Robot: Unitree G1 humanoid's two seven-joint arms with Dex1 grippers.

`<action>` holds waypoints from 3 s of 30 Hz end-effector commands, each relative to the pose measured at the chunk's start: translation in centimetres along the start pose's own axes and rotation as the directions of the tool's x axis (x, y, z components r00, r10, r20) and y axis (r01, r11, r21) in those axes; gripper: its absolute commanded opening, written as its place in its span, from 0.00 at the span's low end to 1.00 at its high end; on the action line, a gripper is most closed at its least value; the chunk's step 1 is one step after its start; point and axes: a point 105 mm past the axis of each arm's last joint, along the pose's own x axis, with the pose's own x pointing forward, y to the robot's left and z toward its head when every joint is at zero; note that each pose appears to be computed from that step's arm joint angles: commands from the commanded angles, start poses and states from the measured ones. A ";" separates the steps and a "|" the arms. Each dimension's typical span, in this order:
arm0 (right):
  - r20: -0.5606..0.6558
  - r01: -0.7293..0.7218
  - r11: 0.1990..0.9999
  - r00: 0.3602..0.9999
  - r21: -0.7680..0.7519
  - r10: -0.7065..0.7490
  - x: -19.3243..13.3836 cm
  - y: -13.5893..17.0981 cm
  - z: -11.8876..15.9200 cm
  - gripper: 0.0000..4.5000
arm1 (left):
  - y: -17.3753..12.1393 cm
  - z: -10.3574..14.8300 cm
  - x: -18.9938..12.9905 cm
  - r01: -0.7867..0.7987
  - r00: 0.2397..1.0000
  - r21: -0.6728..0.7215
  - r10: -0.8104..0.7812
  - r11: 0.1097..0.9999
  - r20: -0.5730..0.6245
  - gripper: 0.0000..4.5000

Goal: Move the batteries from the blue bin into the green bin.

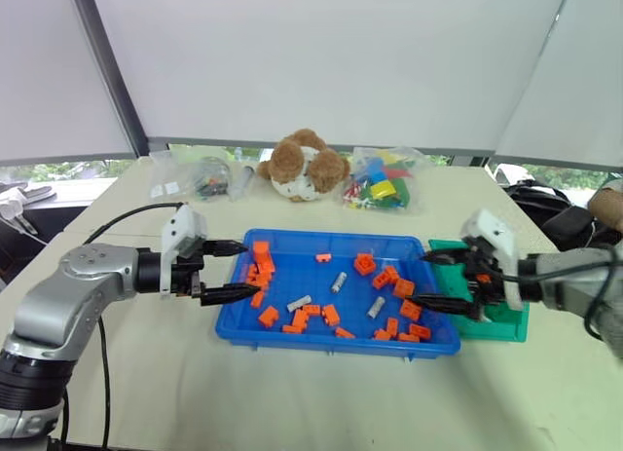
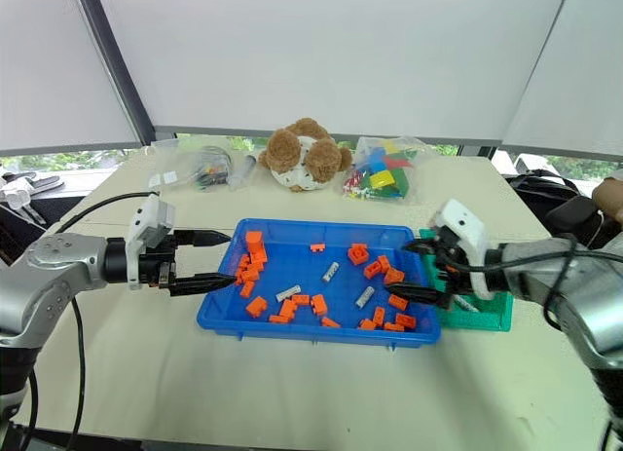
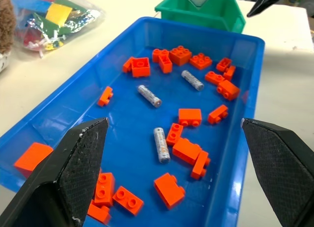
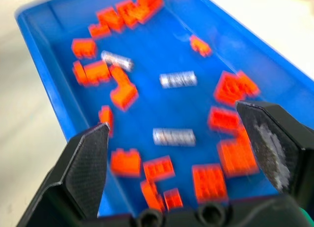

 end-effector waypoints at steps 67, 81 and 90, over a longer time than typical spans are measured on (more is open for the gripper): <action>0.049 0.235 0.972 0.971 -0.022 -0.233 5.4 -4.5 2.8 0.00 | 0.3 0.9 0.2 -0.074 0.997 0.068 0.073 0.995 0.022 1.00; -0.300 0.644 0.764 0.736 0.038 -0.606 -8.9 -7.5 -6.1 0.00 | 0.3 0.8 1.6 0.012 1.000 0.079 -0.015 0.997 0.026 1.00; -0.316 0.632 0.772 0.749 0.076 -0.582 -9.2 -7.5 -7.7 0.55 | 0.4 0.8 1.6 0.019 0.999 0.087 -0.022 0.996 0.028 1.00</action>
